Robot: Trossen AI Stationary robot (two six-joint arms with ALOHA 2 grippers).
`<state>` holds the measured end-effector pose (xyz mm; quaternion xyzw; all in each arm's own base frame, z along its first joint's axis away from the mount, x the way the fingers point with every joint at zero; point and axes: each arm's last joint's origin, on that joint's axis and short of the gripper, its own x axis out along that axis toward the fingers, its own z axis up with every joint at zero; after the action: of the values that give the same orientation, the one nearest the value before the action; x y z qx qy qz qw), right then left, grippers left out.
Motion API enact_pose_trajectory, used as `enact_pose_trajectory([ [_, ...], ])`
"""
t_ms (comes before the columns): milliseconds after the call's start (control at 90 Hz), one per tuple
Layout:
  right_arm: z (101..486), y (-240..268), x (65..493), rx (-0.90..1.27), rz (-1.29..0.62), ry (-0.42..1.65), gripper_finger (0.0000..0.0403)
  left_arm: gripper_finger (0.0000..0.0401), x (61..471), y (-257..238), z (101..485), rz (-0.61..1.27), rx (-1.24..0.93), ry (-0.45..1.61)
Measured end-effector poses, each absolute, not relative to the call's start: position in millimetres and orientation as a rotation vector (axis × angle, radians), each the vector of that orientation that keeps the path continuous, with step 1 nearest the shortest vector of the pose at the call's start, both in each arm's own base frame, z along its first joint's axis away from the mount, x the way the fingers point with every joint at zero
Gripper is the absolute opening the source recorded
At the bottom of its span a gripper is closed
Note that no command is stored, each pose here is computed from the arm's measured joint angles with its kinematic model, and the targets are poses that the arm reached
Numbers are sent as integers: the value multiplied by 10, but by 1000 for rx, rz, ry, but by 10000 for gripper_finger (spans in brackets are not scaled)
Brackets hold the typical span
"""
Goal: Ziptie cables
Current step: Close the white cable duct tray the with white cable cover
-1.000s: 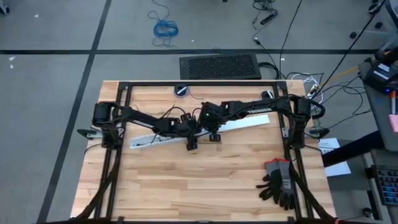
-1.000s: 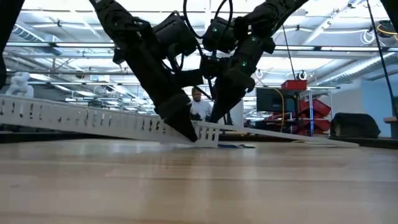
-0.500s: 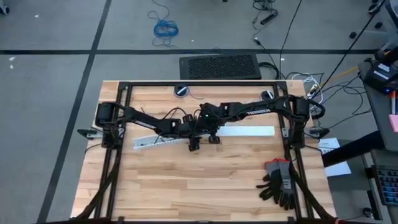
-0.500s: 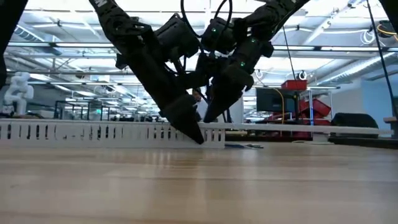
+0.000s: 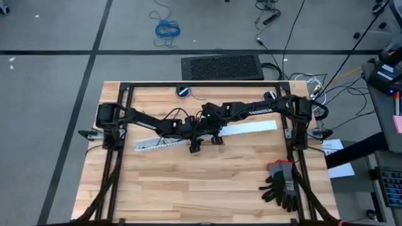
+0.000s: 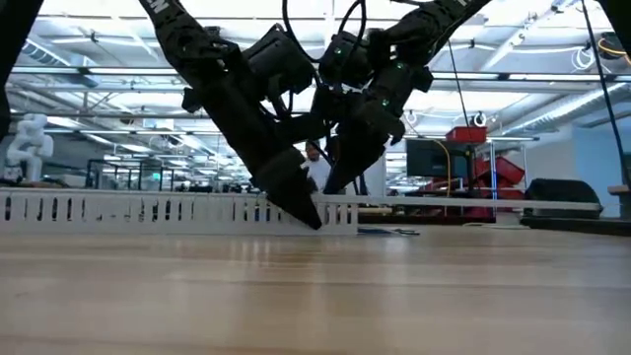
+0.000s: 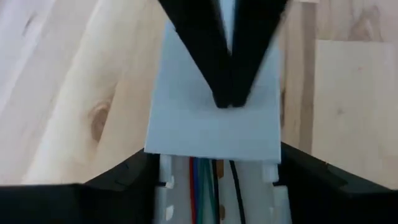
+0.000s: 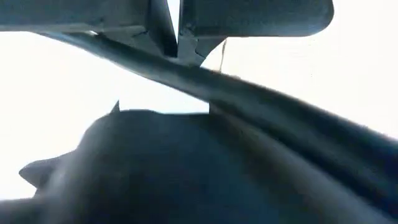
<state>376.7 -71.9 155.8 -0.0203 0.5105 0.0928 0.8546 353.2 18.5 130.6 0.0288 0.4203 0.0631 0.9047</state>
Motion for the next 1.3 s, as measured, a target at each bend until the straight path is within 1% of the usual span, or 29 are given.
enact_pose_trajectory([
  [122, 1557, -713, 3755, -93, 235, 1078, 0, 258, 3534, 172, 1307, 95, 102, 869],
  [444, 1558, -717, 3756, -91, 234, 1076, 0, 262, 3533, 182, 1305, 85, 99, 864],
  [533, 1556, -717, 3754, -84, 235, 1077, 0, 283, 3534, 192, 1306, 81, 60, 862],
  [678, 1556, -717, 3754, -80, 234, 1076, 0, 338, 3518, 231, 1296, 89, -8, 883],
  [767, 1556, -717, 3754, -78, 233, 1077, 0, 355, 3506, 234, 1323, 103, -14, 884],
  [1044, 1557, -726, 3756, -75, 220, 1075, 0, 359, 3333, 183, 1603, 260, 83, 916],
  [1300, 1557, -726, 3756, -75, 221, 1075, 0, 359, 3242, 125, 1445, 262, 90, 926],
])
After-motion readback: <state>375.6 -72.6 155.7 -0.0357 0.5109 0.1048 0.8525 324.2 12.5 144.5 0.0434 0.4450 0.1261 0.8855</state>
